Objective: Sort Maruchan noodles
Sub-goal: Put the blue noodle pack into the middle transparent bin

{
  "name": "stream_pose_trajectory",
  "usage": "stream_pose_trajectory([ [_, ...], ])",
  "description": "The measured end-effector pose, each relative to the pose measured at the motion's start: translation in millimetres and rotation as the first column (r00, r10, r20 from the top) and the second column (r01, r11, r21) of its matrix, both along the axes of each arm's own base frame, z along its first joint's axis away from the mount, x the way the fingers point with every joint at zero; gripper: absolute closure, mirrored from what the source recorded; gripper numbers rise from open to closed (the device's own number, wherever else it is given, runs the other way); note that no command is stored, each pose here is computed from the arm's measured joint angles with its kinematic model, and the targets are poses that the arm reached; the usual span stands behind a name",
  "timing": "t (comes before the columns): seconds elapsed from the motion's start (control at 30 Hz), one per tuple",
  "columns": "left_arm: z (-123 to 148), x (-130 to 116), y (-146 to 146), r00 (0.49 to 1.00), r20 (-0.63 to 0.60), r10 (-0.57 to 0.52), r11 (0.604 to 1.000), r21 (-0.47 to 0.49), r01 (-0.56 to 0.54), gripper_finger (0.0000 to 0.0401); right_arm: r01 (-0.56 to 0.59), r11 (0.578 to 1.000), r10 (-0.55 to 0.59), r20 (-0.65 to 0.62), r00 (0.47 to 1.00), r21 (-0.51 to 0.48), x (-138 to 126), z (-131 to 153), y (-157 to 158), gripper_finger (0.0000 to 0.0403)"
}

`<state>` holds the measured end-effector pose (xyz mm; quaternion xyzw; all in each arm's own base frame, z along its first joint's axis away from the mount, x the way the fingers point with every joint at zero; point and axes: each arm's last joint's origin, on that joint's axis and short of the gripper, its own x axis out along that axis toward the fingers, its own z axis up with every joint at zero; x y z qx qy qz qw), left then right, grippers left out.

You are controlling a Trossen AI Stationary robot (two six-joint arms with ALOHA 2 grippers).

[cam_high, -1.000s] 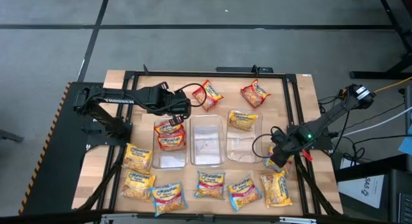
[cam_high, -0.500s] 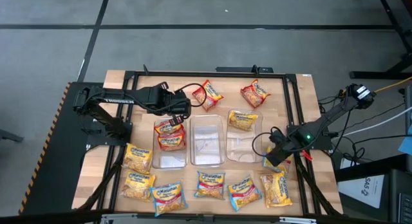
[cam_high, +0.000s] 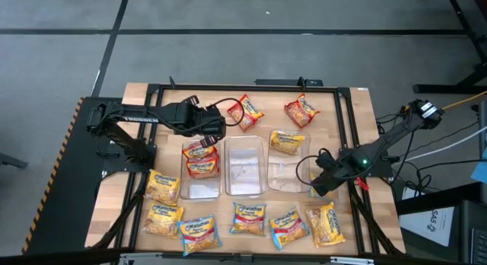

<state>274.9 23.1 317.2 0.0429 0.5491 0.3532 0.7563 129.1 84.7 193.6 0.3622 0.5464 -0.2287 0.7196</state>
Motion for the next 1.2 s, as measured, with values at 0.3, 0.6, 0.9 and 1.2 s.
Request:
stream_pose_trajectory([
  [0.3,0,0,0,1.000,-0.001,0.000,1.000,0.001,0.000,0.0319,0.024,0.991,-0.027,-0.025,0.999,-0.131,-6,73,-7,0.0402],
  [0.6,0,-3,0,1.000,-0.030,0.000,1.000,0.000,0.000,0.0319,0.056,0.959,0.028,0.292,0.956,-0.277,5,128,-9,0.0402],
  [0.9,-1,-20,-1,0.981,-0.195,-0.003,1.000,-0.026,-0.002,0.0319,0.030,0.866,0.237,0.463,0.854,-0.499,57,132,2,0.0403],
  [1.2,47,-83,-9,1.000,0.003,0.018,0.999,-0.044,-0.017,0.0319,-0.048,0.773,0.398,0.425,0.813,-0.633,132,116,-22,0.0403],
])
